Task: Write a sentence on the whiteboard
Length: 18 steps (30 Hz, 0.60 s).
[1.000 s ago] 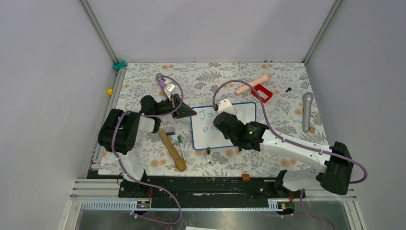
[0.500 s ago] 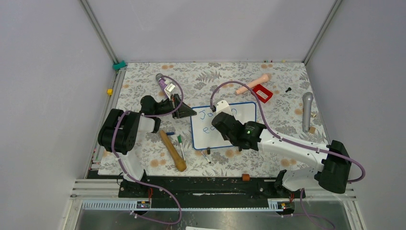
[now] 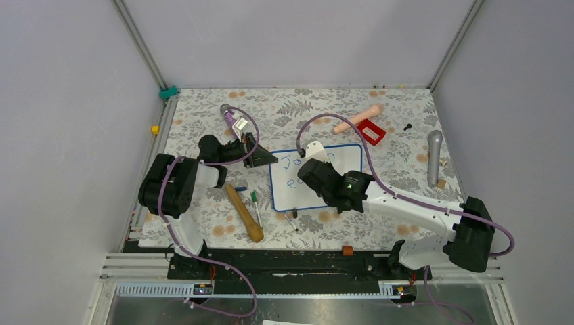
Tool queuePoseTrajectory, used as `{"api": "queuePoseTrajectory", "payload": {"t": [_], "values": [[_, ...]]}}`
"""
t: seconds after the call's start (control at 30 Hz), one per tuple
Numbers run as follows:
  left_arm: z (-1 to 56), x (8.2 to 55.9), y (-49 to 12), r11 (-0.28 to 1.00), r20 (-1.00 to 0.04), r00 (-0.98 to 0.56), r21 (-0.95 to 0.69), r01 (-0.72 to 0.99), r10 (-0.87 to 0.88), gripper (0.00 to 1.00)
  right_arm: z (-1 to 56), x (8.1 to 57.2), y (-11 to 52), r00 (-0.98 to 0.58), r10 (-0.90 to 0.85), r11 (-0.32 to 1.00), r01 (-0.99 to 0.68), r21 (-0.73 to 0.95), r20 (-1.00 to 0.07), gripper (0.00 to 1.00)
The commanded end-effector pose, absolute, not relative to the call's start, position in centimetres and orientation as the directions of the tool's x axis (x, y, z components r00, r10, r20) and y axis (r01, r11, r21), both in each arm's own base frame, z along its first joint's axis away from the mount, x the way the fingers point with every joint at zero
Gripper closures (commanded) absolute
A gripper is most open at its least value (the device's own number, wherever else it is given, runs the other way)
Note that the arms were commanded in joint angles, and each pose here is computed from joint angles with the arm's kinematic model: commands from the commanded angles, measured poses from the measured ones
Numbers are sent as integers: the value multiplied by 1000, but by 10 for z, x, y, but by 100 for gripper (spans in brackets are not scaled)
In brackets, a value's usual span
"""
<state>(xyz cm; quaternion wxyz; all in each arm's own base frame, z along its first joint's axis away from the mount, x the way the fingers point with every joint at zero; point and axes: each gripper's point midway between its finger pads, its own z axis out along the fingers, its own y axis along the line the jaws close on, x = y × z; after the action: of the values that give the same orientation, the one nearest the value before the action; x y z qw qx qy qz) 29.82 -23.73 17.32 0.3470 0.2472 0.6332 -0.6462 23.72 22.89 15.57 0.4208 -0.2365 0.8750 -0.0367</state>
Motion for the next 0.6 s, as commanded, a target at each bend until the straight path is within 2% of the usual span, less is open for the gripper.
{"api": "queuePoseTrajectory", "payload": {"t": [0.0, 0.23, 0.43, 0.57], "values": [[189, 297, -239, 27, -815, -559, -569, 822, -152, 100, 161, 233, 235, -536, -452, 876, -416, -243, -713, 100], [189, 297, -239, 27, -815, -559, -568, 822, -152, 100, 144, 215, 246, -581, -485, 845, -505, -177, -654, 100], [190, 297, -239, 26, -816, -558, -568, 823, -151, 100, 163, 236, 223, -545, -463, 881, -370, -295, -699, 100], [190, 297, -239, 26, -815, -559, -568, 822, -151, 100, 165, 236, 221, -541, -462, 881, -368, -297, -702, 100]]}}
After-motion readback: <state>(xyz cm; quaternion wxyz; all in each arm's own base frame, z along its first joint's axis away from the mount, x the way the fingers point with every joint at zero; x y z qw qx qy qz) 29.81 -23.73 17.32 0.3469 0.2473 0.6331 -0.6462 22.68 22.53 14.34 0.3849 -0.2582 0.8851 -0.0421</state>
